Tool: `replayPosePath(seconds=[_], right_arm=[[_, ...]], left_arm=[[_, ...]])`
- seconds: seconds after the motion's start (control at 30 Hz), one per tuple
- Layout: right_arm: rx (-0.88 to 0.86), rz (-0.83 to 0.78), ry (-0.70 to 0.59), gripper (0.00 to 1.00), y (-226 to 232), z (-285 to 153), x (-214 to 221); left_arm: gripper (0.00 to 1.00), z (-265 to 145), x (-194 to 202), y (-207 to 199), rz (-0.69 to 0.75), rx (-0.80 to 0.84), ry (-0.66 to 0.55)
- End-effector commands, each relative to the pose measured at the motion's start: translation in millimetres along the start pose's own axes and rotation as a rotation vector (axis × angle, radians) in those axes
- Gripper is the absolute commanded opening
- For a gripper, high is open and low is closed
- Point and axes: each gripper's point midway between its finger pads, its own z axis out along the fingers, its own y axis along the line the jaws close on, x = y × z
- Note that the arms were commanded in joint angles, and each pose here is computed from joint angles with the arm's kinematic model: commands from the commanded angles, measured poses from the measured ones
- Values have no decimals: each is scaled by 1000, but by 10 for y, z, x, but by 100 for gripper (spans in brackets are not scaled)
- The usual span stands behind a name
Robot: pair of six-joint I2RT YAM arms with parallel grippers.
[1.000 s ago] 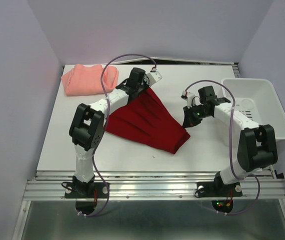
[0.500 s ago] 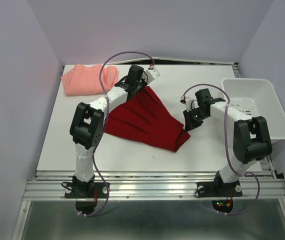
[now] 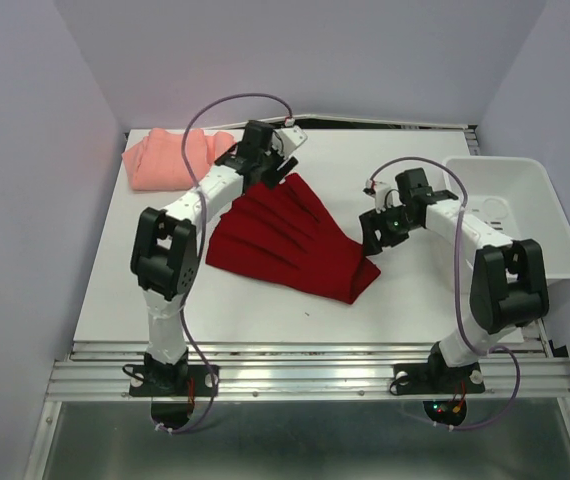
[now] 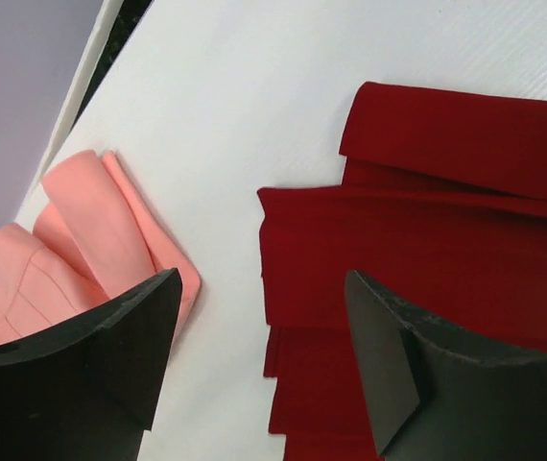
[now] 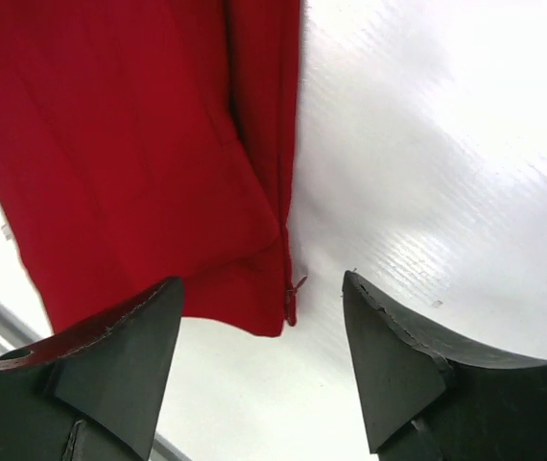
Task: Fold and stack the skirts
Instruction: Fold the skirt
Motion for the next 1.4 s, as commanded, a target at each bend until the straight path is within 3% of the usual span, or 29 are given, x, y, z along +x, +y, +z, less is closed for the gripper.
replayPosePath(seconds=[0.0,0.13,0.17,0.27,0.37,0.5,0.63,0.8,1.03,1.2,1.37], right_arm=[[-96,13,35,71,107,29,-14],[-174,67,87,64,173,159,56],[-188,87,89,60,195,175,59],[-214,120,124,54,220,232,136],[-252,173,150,46,280,276,197],[-329,199,141,45,413,264,190],[-308,227,114,46,489,130,210],[-229,247,133,50,389,91,312],[-187,251,231,45,253,214,510],[-212,291,278,26,274,322,680],[-290,377,298,15,409,476,747]], left_arm=[[81,-971,-403,459,-186,54,-154],[71,-1341,182,97,-234,195,-28],[70,-1346,506,-104,-265,244,61],[66,-1435,895,-295,-388,312,139],[63,-1423,1038,-408,-459,377,160],[63,-1402,730,-315,-437,369,62],[64,-1472,142,-243,-291,256,-123],[66,-1480,-33,-793,-174,321,-170],[58,-1045,796,-1197,-376,413,153],[52,-889,1192,-1284,-438,447,298],[51,-534,1502,-1121,-497,410,392]])
